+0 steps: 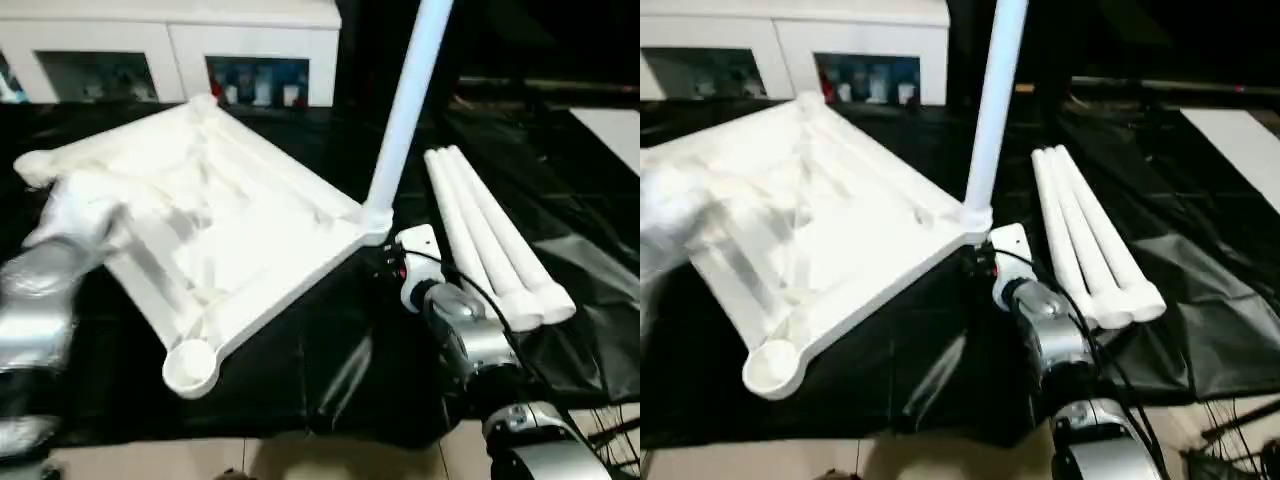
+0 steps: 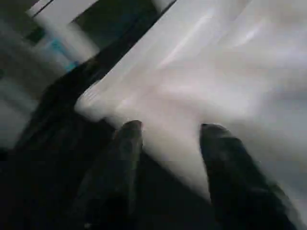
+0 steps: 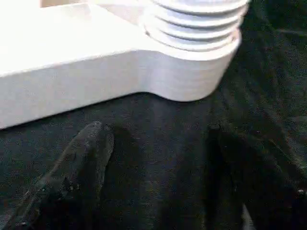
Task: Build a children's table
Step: Rotate table base
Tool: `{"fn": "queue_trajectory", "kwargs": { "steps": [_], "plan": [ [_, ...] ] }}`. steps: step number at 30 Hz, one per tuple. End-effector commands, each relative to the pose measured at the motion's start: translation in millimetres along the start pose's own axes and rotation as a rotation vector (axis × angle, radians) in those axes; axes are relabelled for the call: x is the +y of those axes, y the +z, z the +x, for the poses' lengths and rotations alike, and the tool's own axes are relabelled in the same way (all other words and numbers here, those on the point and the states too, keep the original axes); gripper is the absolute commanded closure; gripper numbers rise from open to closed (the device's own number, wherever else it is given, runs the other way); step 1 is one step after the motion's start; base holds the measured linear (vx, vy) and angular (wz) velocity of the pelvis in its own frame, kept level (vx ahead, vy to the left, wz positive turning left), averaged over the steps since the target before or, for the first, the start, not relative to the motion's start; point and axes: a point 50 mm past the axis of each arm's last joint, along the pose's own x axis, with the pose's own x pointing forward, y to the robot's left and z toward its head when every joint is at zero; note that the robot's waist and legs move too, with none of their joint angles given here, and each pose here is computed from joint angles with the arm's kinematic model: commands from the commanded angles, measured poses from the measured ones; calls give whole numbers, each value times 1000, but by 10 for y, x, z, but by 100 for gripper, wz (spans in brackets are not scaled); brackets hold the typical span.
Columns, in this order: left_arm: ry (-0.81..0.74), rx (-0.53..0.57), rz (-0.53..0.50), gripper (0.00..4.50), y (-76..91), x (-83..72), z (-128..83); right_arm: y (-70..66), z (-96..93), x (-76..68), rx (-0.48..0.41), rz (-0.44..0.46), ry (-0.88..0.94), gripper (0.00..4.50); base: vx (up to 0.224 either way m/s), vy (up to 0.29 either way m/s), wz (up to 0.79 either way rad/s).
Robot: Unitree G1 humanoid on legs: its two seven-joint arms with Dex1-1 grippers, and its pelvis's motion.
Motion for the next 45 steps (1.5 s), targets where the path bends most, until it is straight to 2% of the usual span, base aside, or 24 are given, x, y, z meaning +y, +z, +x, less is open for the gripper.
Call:
{"fn": "queue_trajectory", "kwargs": {
  "steps": [1, 5, 8, 9, 11, 12, 13, 16, 19, 21, 22, 24, 25, 26, 28, 30, 33, 34, 36, 37, 39, 41, 42, 45],
  "plan": [
    [29, 65, 33, 202, -70, 27, -85, 13, 6, 44, -3, -18, 29, 63, 0, 0, 0],
    [4, 119, 59, 180, -159, -32, -141, 28, 44, 86, -3, -26, 41, 63, 0, 0, 0],
    [-126, 186, 59, 146, -247, -250, -227, 71, 95, 153, -10, -24, 59, 63, 0, 0, 0],
    [-126, 186, 59, 146, -247, -250, -227, 71, 95, 153, -10, -24, 59, 63, 0, 0, 0],
    [-270, 191, 30, 138, -245, -451, -271, 110, 128, 196, -20, -22, 73, 63, 0, 0, 0],
    [-336, 196, 26, 120, -240, -538, -299, 127, 141, 214, -23, -20, 79, 63, 0, 0, 0],
    [-415, 186, 24, 99, -214, -641, -332, 144, 156, 232, -27, -25, 88, 63, 0, 0, 0],
    [-601, 171, 28, 88, -146, -847, -459, 172, 181, 277, -35, -32, 121, 63, 0, 0, 0],
    [-697, 153, 36, 51, -93, -940, -537, 185, 193, 308, -41, -36, 148, 63, 0, 0, 0],
    [-794, 145, 37, 41, -49, -1031, -623, 195, 203, 338, -46, -43, 177, 63, 0, 0, 0],
    [-794, 145, 37, 28, -49, -1031, -623, 195, 203, 338, -46, -43, 177, 63, 0, 0, 0],
    [-910, 97, 51, 14, 34, -1187, -710, 202, 216, 390, -49, -57, 221, 63, 0, 0, 0],
    [-910, 97, 51, 14, 34, -1187, -710, 202, 216, 390, -49, -57, 221, 63, 0, 0, 0],
    [-981, 47, 49, 8, 135, -1334, -745, 212, 224, 440, -55, -67, 264, 63, 0, 0, 0],
    [-1003, 25, 52, 3, 182, -1402, -750, 214, 225, 463, -57, -74, 283, 63, 0, 0, 0],
    [-1043, 2, 38, 3, 265, -1556, -750, 208, 215, 507, -60, -91, 322, 63, 0, 0, 0],
    [-1067, -16, 34, 3, 319, -1681, -737, 198, 200, 526, -64, -105, 343, 63, 0, 0, 0],
    [-1060, -32, 30, 3, 347, -1745, -707, 203, 188, 508, -70, -112, 335, 63, 0, 0, 0],
    [-1036, -60, 14, 3, 394, -1870, -637, 244, 156, 375, -77, -105, 265, 63, 0, 0, 0],
    [-1032, -64, 11, 3, 401, -1890, -626, 254, 149, 349, -79, -104, 251, 63, 0, 0, 0],
    [-1002, -89, -8, 3, 443, -1995, -564, 323, 102, 186, -88, -92, 176, 63, 0, 0, 0],
    [-984, -97, -14, 3, 460, -2032, -534, 366, 74, 113, -95, -94, 146, 63, 0, 0, 0],
    [-931, -140, -15, 3, 522, -2076, -468, 446, 26, -17, -76, -117, 92, 63, 0, 0, 0],
    [-886, -195, -17, 3, 615, -2101, -419, 536, -15, -154, -30, -161, 29, 63, 0, 0, 0]
  ]
}}
